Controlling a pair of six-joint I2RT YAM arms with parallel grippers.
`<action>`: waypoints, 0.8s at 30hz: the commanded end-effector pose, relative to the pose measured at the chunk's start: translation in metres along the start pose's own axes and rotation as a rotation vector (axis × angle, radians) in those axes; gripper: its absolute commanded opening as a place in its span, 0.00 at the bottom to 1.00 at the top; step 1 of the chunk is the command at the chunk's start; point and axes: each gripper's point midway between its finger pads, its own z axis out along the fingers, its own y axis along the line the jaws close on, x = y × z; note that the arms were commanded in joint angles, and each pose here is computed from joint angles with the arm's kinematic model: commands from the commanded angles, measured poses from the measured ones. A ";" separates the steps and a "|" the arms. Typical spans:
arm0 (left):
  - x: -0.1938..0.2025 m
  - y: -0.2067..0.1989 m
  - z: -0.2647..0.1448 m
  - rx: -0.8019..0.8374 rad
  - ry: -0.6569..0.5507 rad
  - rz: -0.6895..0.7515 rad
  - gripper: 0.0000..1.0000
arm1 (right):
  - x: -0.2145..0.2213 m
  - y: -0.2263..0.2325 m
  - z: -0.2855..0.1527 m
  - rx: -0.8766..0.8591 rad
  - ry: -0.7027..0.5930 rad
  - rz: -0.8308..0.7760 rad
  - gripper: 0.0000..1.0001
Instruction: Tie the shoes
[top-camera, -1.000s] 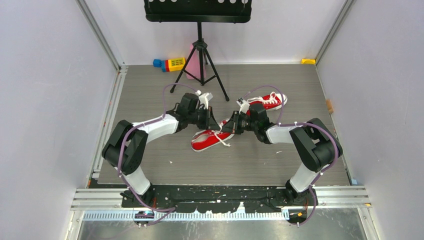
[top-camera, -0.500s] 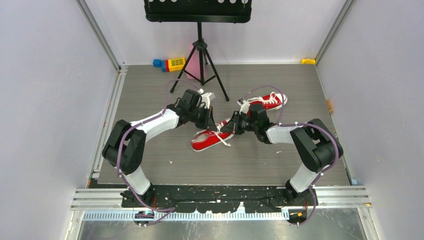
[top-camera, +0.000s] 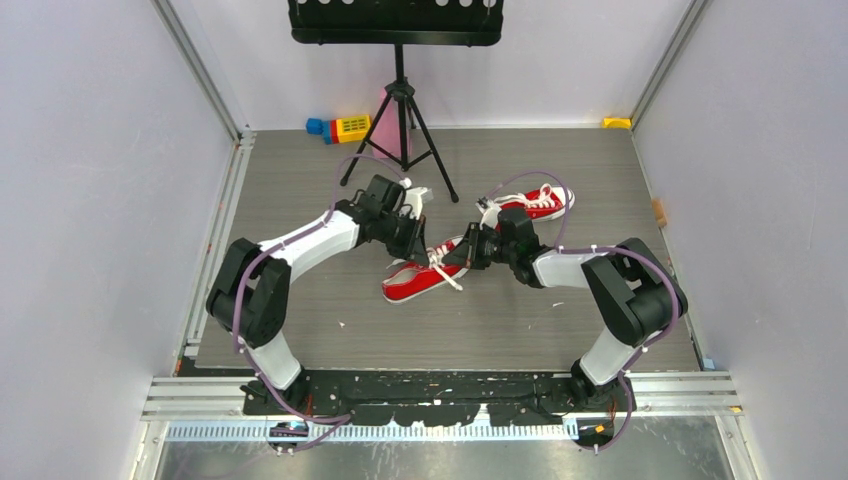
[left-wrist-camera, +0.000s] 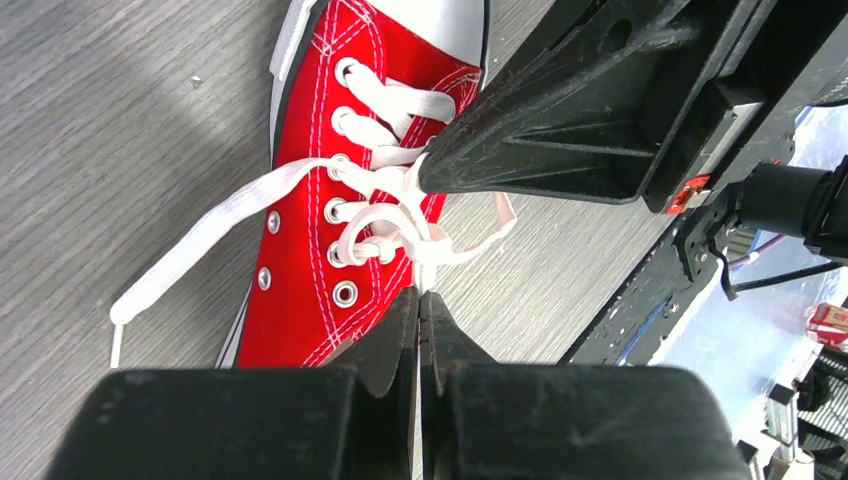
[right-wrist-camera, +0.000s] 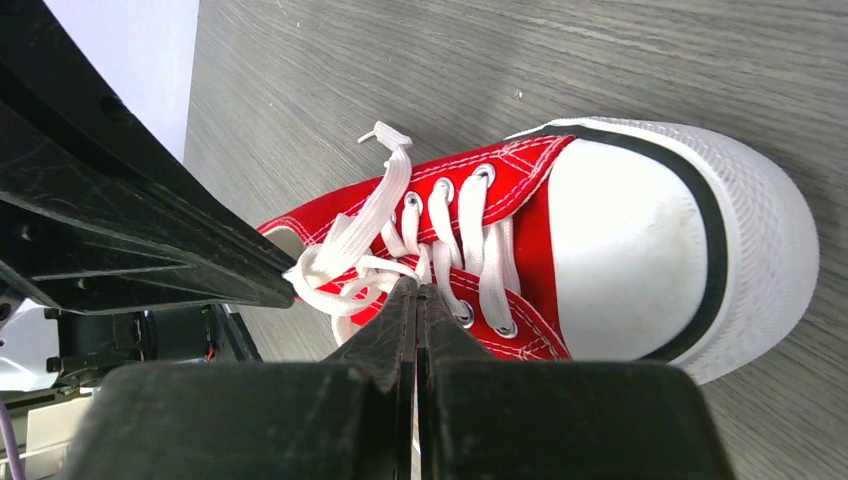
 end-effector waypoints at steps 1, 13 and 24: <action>-0.002 0.003 -0.008 -0.030 0.045 0.053 0.00 | -0.024 0.014 -0.006 -0.012 -0.075 -0.071 0.00; -0.013 0.036 -0.016 -0.221 0.076 0.141 0.00 | -0.014 0.006 -0.019 0.037 -0.073 -0.075 0.00; -0.014 0.047 -0.019 -0.286 0.094 0.170 0.00 | -0.001 0.004 -0.024 0.070 -0.049 -0.033 0.00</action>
